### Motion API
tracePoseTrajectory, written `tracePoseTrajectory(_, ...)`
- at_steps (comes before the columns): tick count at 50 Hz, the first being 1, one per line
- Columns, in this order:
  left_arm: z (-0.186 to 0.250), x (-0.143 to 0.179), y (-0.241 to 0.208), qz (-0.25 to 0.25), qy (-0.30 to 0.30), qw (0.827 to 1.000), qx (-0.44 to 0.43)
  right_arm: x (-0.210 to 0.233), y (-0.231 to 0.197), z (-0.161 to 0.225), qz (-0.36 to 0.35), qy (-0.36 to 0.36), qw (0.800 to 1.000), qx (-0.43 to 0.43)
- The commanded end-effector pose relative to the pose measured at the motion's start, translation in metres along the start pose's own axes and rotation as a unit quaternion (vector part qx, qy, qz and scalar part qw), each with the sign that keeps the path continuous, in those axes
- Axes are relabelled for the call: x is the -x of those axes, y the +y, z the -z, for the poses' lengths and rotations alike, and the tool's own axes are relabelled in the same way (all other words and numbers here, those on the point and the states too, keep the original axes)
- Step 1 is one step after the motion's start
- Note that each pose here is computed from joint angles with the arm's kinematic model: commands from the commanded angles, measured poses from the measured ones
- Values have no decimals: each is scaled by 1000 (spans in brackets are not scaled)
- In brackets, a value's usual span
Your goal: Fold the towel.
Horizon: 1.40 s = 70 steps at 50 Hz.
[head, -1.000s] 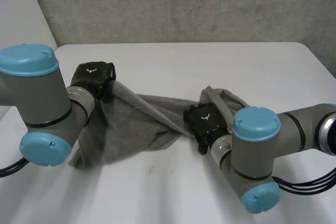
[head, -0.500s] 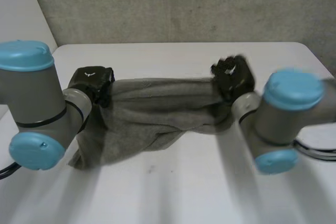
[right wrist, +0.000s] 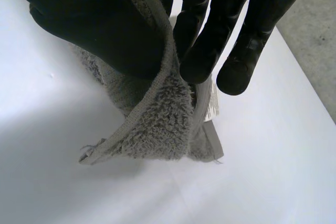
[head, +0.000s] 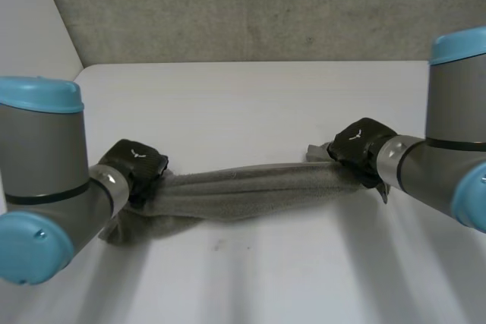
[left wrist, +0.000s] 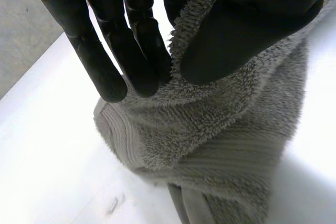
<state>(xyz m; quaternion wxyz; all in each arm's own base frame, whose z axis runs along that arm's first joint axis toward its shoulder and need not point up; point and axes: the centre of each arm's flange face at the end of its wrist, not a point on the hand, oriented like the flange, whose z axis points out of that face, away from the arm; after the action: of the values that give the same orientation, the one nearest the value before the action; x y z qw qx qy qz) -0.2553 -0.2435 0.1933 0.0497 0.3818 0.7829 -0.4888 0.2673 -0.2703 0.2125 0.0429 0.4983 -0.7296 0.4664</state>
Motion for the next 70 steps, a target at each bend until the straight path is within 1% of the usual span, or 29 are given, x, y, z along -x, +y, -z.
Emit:
tracePoseTrajectory(1,-27,36,-55,17,-80,989,-127,-45,-38,-34,9,128,988,-85)
tracePoseTrajectory(2,-27,37,-55,18,-81,988,-127,-45,-38,-34,9,129,988,-85)
tracePoseTrajectory(4,-27,72,-100,25,-158,957,-242,-84,-78,-31,-7,233,951,-201)
tracePoseTrajectory(5,-27,72,-101,25,-159,957,-243,-84,-78,-31,-7,234,951,-202)
tracePoseTrajectory(7,-20,107,-134,35,-237,905,-353,-117,-111,-15,-22,326,890,-317)
tracePoseTrajectory(8,-20,107,-134,35,-237,904,-353,-118,-111,-15,-22,327,890,-317)
tracePoseTrajectory(9,-10,117,-149,37,-266,875,-403,-131,-124,-3,-25,366,857,-363)
tracePoseTrajectory(10,-10,117,-149,37,-267,875,-403,-131,-124,-3,-25,366,856,-363)
tracePoseTrajectory(11,8,128,-166,43,-298,837,-457,-139,-132,9,-24,396,829,-395)
tracePoseTrajectory(12,22,135,-174,45,-317,813,-486,-142,-136,15,-24,411,815,-409)
tracePoseTrajectory(13,22,135,-174,45,-317,813,-487,-142,-136,15,-24,411,814,-409)
tracePoseTrajectory(16,21,126,-165,42,-307,823,-477,-140,-133,18,-23,407,817,-407)
tracePoseTrajectory(18,10,114,-147,41,-287,847,-445,-128,-123,8,-23,380,842,-383)
tracePoseTrajectory(19,10,114,-147,41,-287,847,-444,-128,-123,8,-23,380,842,-383)
tracePoseTrajectory(20,4,108,-135,40,-277,863,-420,-121,-115,2,-23,362,856,-367)
tracePoseTrajectory(21,4,108,-135,40,-277,863,-420,-110,-107,-4,-20,337,873,-352)
tracePoseTrajectory(22,-3,99,-120,39,-261,881,-392,-110,-107,-4,-20,337,873,-352)
tracePoseTrajectory(23,-9,90,-106,39,-246,898,-363,-98,-99,-12,-15,311,888,-339)
tracePoseTrajectory(24,-10,90,-106,39,-246,898,-363,-98,-99,-12,-15,311,888,-339)
tracePoseTrajectory(26,-19,72,-77,34,-214,927,-306,-76,-81,-25,-12,258,914,-313)
tracePoseTrajectory(27,-19,72,-77,34,-214,927,-305,-76,-81,-25,-12,257,914,-313)
tracePoseTrajectory(29,-33,52,-38,33,-182,956,-226,-48,-53,-44,-9,198,942,-269)
tracePoseTrajectory(30,-33,51,-37,33,-182,957,-225,-48,-53,-44,-9,198,942,-269)
tracePoseTrajectory(32,-39,40,-18,30,-165,968,-185,-19,-22,-58,-17,137,969,-207)
tracePoseTrajectory(34,-43,19,17,26,-135,985,-106,-7,-9,-60,-17,111,978,-177)
tracePoseTrajectory(37,-39,-2,41,15,-99,994,-39,12,12,-63,-9,71,990,-124)
tracePoseTrajectory(46,-12,-37,56,-11,-19,999,23,16,27,-45,0,61,995,-83)
tracePoseTrajectory(59,13,-16,-2,-7,-52,993,-104,14,50,-26,-17,75,995,-60)
tracePoseTrajectory(70,-19,-2,-23,-95,31,978,-184,19,62,-33,-19,82,995,-62)
